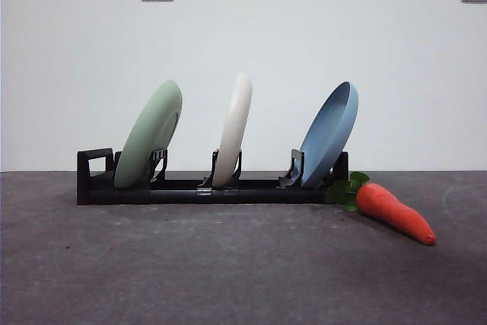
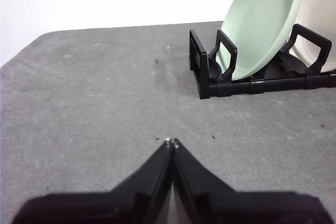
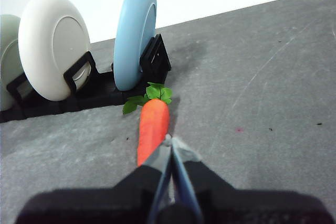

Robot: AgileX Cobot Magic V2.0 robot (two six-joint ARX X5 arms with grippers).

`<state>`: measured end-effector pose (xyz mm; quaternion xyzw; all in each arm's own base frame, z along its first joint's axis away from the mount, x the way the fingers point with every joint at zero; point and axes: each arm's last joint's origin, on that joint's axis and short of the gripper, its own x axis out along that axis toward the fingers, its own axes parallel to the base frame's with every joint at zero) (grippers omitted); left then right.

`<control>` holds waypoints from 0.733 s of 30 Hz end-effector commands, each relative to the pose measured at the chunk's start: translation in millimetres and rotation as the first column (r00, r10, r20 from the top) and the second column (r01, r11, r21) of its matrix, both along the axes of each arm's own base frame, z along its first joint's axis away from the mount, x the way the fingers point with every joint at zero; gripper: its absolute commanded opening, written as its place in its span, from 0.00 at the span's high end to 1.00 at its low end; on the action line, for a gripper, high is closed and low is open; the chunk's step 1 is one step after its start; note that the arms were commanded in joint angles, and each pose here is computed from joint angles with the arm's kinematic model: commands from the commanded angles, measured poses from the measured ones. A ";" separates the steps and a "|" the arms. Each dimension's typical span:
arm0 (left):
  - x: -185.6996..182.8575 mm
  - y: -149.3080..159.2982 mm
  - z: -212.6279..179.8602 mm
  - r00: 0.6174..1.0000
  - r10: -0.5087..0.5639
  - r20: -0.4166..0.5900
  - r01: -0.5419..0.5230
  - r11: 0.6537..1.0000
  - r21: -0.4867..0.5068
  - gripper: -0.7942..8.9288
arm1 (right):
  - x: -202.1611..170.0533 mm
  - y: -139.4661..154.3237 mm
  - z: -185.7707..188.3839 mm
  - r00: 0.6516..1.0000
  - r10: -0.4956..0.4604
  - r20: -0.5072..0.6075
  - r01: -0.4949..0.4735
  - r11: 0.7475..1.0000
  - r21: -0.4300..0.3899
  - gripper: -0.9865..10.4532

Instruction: Take the green plate from the plate rack,put the plate on the table,take the carrot from the table,put the carrot in the plate

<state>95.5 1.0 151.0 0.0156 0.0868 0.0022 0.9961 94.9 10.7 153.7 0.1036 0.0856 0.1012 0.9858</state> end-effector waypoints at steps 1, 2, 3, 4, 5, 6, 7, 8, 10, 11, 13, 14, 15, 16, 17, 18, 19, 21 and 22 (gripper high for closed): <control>0.5 0.3 -3.9 1.000 0.003 -0.006 -0.004 1.000 -0.007 0.92 | 0.4 -0.1 -4.6 1.000 -0.006 -0.018 0.006 1.000 0.007 0.91; 0.5 0.3 -3.8 1.000 0.003 -0.005 -0.003 1.000 -0.007 0.92 | 0.4 0.0 -4.4 1.000 -0.004 -0.017 0.004 1.000 0.008 0.91; 0.5 0.2 -3.8 1.000 0.001 -0.005 -0.001 1.000 -0.007 0.92 | 0.4 0.0 -4.1 1.000 -0.004 -0.013 0.004 1.000 0.008 0.91; 0.5 0.1 -3.9 1.000 -0.001 -0.006 0.001 1.000 -0.008 0.92 | 0.5 0.0 -3.4 1.000 -0.003 -0.007 0.003 1.000 0.009 0.91; 0.5 0.1 -3.9 1.000 -0.001 -0.006 0.001 1.000 -0.008 0.92 | 0.6 0.0 -3.1 1.000 -0.003 -0.004 0.003 1.000 0.010 0.91; 0.5 0.1 -3.9 1.000 -0.001 -0.006 0.001 1.000 -0.008 0.92 | 0.5 0.0 -3.3 1.000 -0.003 -0.006 0.003 1.000 0.009 0.91; 0.5 0.1 -3.9 1.000 -0.001 -0.006 0.001 1.000 -0.008 0.92 | 0.5 0.0 -3.6 1.000 -0.003 -0.009 0.003 1.000 0.009 0.91; 0.5 0.0 -3.9 1.000 -0.002 -0.006 0.002 1.000 -0.012 0.92 | 0.5 0.0 -3.7 1.000 -0.003 -0.011 0.003 1.000 0.009 0.91; 0.5 -0.1 -3.9 1.000 -0.002 -0.006 0.002 0.999 -0.036 0.92 | 0.5 0.0 -3.3 1.000 -0.003 -0.008 0.004 1.000 0.020 0.91; 0.5 -0.2 -3.8 1.000 -0.003 -0.005 0.003 0.998 -0.061 0.92 | 0.5 0.2 -3.3 1.000 0.002 -0.012 -0.001 0.999 0.033 0.91; 0.5 -0.9 -3.3 1.000 -0.020 -0.002 0.020 0.995 -0.100 0.92 | 0.7 0.2 -1.9 1.000 -0.002 0.001 0.002 0.999 0.044 0.91; 0.5 -1.4 -2.5 0.999 -0.036 0.003 0.036 0.993 -0.115 0.92 | 0.8 0.2 -0.2 1.000 -0.002 0.013 0.001 0.999 0.052 0.92; 0.4 -1.9 -1.4 0.999 -0.051 0.008 0.051 0.990 -0.133 0.92 | 0.5 0.2 2.1 1.000 -0.006 0.018 0.004 0.997 0.072 0.92; 0.1 -2.3 0.3 0.998 -0.061 0.012 0.062 0.987 -0.147 0.93 | 0.1 0.2 4.9 1.000 -0.007 0.023 0.005 0.997 0.083 0.92; -0.4 -2.7 3.1 0.997 -0.072 0.018 0.074 0.984 -0.164 0.93 | -0.6 0.1 9.2 0.999 -0.008 0.032 0.005 0.995 0.095 0.92; -1.0 -3.0 6.6 0.996 -0.080 0.027 0.084 0.980 -0.179 0.93 | -1.0 0.1 13.0 0.999 -0.009 0.039 0.005 0.995 0.099 0.92; -2.0 -3.1 11.3 0.996 -0.079 0.036 0.085 0.977 -0.196 0.93 | -1.7 0.0 18.2 0.999 -0.009 0.049 0.004 0.995 0.101 0.92; -5.0 -3.4 23.7 0.995 -0.082 0.056 0.093 0.969 -0.228 0.93 | -3.0 0.0 29.6 0.998 -0.009 0.067 0.002 0.995 0.103 0.92; -6.7 -3.7 30.0 0.994 -0.090 0.069 0.104 0.966 -0.235 0.93 | -3.6 -0.1 34.9 0.997 -0.009 0.070 0.002 0.995 0.103 0.92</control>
